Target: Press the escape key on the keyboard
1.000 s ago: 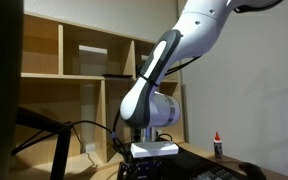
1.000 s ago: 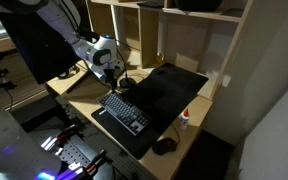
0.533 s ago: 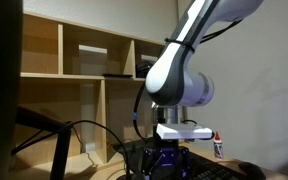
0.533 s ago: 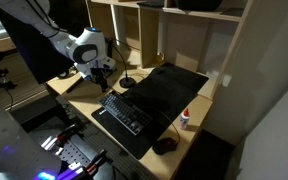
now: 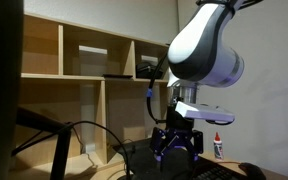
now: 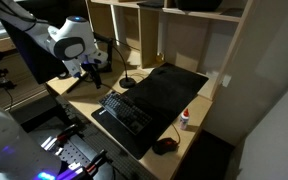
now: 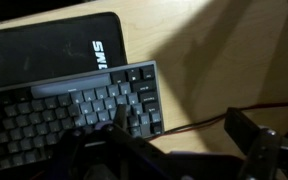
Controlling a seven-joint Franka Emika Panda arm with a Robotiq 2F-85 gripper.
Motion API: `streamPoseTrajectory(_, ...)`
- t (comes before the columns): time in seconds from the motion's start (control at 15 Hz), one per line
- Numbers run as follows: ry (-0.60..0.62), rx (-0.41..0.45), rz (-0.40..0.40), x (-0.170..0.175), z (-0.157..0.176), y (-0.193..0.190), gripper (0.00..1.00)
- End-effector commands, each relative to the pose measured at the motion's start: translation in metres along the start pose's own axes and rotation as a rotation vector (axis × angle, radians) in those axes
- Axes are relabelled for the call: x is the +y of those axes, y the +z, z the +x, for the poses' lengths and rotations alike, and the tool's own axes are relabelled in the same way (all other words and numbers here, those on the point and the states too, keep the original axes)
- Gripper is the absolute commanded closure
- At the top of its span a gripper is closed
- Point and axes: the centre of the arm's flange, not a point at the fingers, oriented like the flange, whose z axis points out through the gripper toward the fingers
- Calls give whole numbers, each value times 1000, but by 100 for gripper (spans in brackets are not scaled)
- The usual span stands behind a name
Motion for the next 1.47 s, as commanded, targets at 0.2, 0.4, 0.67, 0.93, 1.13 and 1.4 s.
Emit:
streamPoseTrajectory(0.2, 10, -38, 0, -1, -1, 5, 0)
streamPoseTrajectory(0.4, 22, -39, 14, -2, -1, 4, 0)
streamPoseTrajectory(0.67, 34, -17, 29, -16, 13, 18, 0)
streamPoseTrajectory(0.93, 83, -73, -8, -28, 73, 73, 0)
streamPoseTrajectory(1.13, 100, -21, -7, -42, 101, 95, 0)
streamPoseTrajectory(1.4, 112, -59, -15, -38, 92, 101, 0)
